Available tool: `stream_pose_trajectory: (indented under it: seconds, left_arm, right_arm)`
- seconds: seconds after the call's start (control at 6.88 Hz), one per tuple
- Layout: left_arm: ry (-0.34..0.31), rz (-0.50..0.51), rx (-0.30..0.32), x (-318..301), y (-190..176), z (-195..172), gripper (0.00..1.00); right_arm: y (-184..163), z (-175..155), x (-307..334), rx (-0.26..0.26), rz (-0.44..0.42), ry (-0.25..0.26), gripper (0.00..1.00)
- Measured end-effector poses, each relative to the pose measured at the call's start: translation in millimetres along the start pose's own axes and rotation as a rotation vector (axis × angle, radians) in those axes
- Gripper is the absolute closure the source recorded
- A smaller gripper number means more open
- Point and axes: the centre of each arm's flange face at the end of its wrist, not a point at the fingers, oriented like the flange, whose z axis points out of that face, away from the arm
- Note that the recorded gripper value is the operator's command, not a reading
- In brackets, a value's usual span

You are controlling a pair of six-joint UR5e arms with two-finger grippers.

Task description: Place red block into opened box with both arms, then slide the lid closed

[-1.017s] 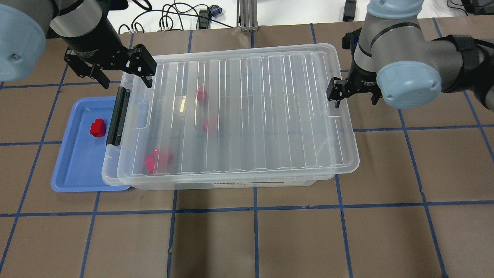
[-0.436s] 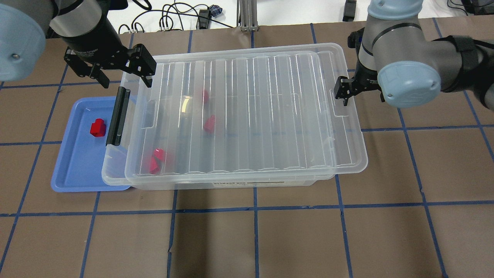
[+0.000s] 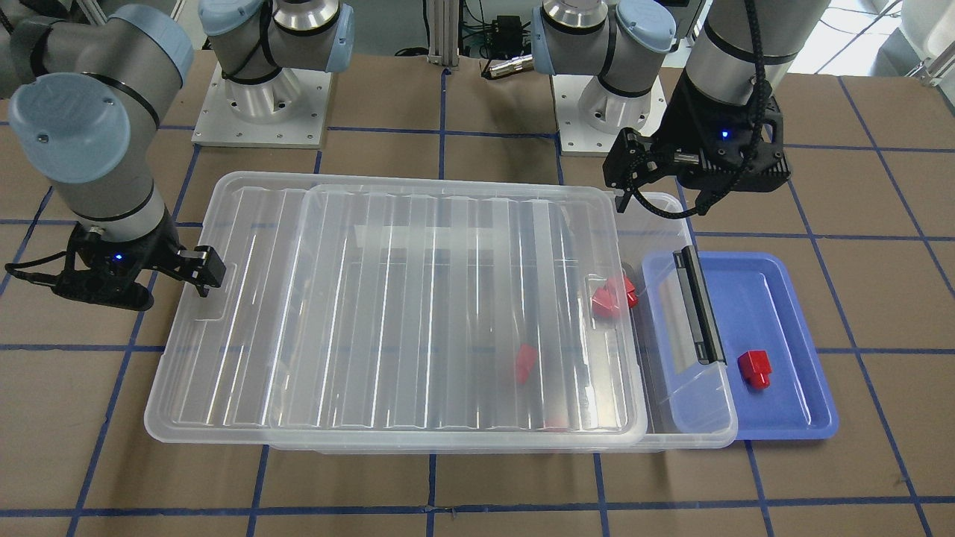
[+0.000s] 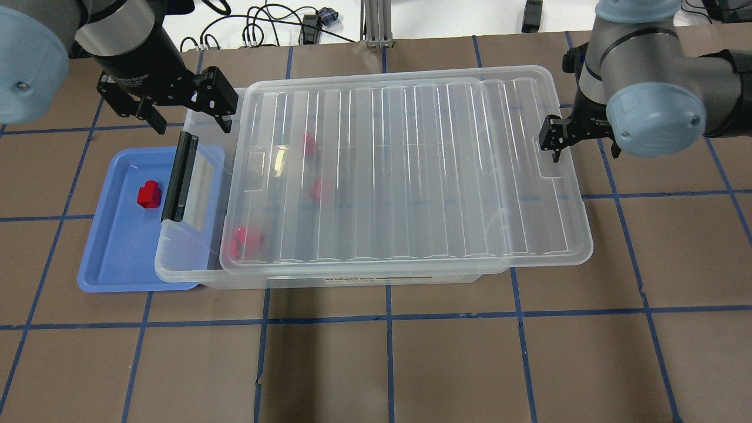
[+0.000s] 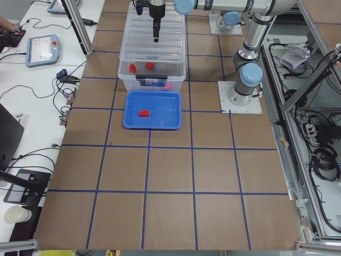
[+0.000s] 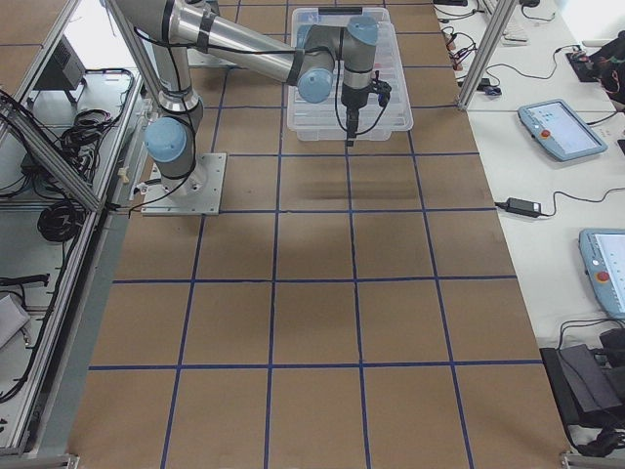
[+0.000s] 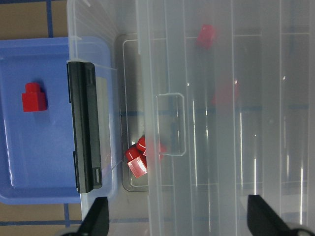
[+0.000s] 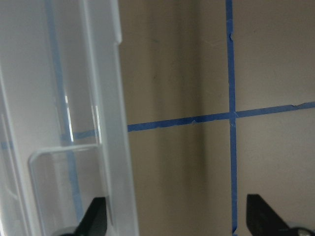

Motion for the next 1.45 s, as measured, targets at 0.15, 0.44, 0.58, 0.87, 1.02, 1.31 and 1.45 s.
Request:
stream_pose_trajectory:
  seconds: [0.15, 0.44, 0.58, 0.87, 1.02, 1.31, 1.45]
  left_arm:
    - [-0.002, 0.001, 0.000, -0.9, 0.2, -0.4, 0.00]
    - [-0.010, -0.024, -0.011, -27.2, -6.6, 3.1, 0.00]
    - [-0.002, -0.048, -0.035, -69.2, -16.9, 14.9, 0.00]
    - [0.009, -0.057, -0.094, -153.5, -35.1, 49.9, 0.00]
    - [0.017, -0.062, -0.108, -193.9, -44.3, 67.5, 0.00]
    - [0.033, -0.036, -0.133, -251.1, -61.3, 113.1, 0.00]
    - [0.039, 0.005, -0.137, -269.2, -69.6, 139.5, 0.00]
  right_arm:
    - [-1.6, 3.4, 18.8, -0.019, 0.027, 0.006, 0.00]
    - [-4.1, 6.6, 58.6, -0.037, 0.078, 0.056, 0.00]
    - [-4.4, 7.8, 71.8, -0.042, 0.096, 0.069, 0.00]
    - [-4.2, 10.4, 84.2, -0.050, 0.116, 0.078, 0.00]
    - [-4.1, 10.9, 85.6, -0.051, 0.118, 0.078, 0.00]
    - [-4.3, 11.5, 88.2, -0.052, 0.122, 0.079, 0.00]
    - [-4.4, 11.7, 89.7, -0.053, 0.122, 0.080, 0.00]
